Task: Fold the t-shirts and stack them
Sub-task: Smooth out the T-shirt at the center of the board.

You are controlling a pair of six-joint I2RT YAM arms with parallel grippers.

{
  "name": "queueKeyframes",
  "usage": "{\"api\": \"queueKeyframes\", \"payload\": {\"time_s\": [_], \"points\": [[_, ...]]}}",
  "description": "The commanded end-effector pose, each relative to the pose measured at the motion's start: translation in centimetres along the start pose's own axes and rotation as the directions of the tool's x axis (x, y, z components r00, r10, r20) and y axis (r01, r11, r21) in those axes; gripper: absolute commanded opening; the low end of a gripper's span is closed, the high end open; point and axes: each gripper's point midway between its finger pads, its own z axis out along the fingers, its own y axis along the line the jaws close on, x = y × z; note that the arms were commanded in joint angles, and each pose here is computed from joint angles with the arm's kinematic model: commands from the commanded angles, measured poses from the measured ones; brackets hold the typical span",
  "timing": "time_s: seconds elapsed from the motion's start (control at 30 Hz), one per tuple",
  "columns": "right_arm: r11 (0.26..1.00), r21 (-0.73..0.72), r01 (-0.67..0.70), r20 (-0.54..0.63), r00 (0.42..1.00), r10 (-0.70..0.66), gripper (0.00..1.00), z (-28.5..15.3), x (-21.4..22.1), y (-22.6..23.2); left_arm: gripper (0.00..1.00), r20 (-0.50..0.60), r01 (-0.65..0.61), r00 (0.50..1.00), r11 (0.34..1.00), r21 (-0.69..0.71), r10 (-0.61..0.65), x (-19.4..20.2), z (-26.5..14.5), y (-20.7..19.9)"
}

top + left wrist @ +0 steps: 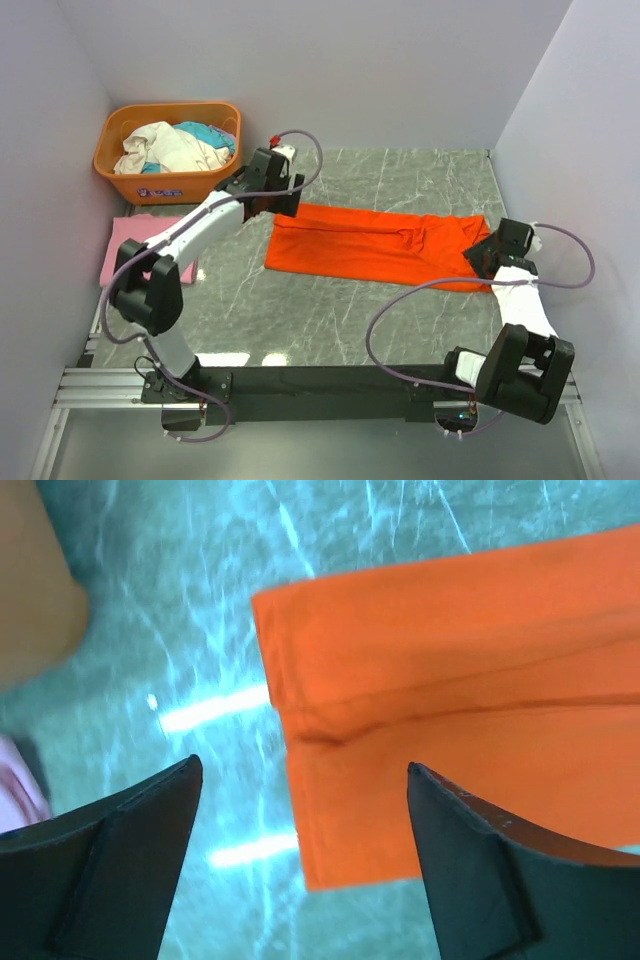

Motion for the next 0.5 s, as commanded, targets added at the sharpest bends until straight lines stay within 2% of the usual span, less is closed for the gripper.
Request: {"api": "queueKeyframes", "payload": {"time_s": [0.0, 0.17, 0.47], "points": [[0.997, -0.075, 0.025, 0.012, 1.000, -0.024, 0.52, -0.8, -0.4, 3.1, 0.84, -0.061, 0.124, 0.990, 0.991, -0.053, -0.128, 3.5, -0.2, -0.5], [0.989, -0.131, 0.063, -0.106, 0.991, -0.078, 0.50, 0.2, 2.3, 5.9, 0.64, -0.147, 0.216, 0.961, 0.967, -0.135, -0.235, 8.5, 0.7, 0.0], [0.997, -0.023, 0.080, -0.243, 0.966, -0.083, 0.48, 4.1, 4.9, 4.6, 0.61, -0.317, 0.234, 0.898, 0.941, -0.243, -0.305, 14.9, 3.0, 0.0]]}}
